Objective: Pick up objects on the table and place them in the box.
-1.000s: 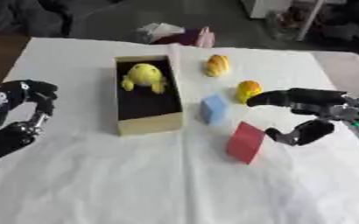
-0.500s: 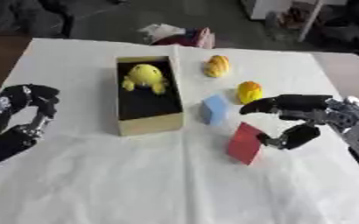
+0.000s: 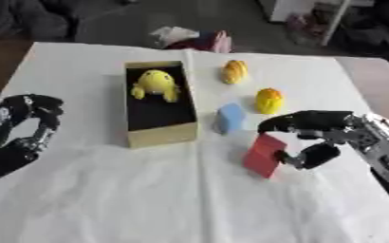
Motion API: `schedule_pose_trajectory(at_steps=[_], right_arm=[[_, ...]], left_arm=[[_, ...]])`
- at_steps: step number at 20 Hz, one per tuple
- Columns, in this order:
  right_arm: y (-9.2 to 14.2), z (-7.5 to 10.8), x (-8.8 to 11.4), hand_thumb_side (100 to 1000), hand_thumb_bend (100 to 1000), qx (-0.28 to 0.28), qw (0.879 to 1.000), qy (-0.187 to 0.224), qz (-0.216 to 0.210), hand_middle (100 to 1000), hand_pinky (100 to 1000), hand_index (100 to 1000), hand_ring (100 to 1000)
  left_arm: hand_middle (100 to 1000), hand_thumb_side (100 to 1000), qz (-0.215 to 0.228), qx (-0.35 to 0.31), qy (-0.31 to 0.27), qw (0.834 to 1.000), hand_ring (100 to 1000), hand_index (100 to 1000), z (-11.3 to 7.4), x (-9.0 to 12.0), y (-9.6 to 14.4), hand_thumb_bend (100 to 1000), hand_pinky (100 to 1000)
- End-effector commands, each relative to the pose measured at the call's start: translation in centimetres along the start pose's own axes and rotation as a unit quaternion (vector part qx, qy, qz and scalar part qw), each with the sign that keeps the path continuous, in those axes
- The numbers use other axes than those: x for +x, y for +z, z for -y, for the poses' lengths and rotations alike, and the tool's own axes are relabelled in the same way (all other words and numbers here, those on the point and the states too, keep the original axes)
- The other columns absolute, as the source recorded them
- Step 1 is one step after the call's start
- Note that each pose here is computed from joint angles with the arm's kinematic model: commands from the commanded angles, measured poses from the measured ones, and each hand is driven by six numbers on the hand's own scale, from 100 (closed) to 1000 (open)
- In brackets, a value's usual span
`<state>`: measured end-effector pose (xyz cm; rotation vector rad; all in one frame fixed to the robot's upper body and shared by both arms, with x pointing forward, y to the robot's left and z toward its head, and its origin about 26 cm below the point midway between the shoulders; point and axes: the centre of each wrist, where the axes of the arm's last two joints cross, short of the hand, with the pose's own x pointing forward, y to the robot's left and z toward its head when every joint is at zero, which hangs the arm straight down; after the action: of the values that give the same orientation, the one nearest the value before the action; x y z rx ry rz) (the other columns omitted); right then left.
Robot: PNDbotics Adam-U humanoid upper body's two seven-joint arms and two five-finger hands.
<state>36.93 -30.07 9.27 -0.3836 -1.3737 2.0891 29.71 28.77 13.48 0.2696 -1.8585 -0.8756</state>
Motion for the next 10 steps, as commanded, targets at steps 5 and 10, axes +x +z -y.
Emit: schedule_pose_trajectory(at_steps=[5,10], right_arm=[[1.0,0.9,0.0,724,100,0.045,0.996,0.034,0.065,938,888,1000,915],[1.3,1.7,0.1,875,100,0.031,0.996,0.014,0.077,934,880,1000,908]], left_arm=[[622,610,0.005,0.001,-0.004,1.000,607,770,-0.3,0.3,-0.1,100,791],[622,612,0.005,0.001,-0.004,1.000,607,770,-0.3,0.3,-0.1,100,791]])
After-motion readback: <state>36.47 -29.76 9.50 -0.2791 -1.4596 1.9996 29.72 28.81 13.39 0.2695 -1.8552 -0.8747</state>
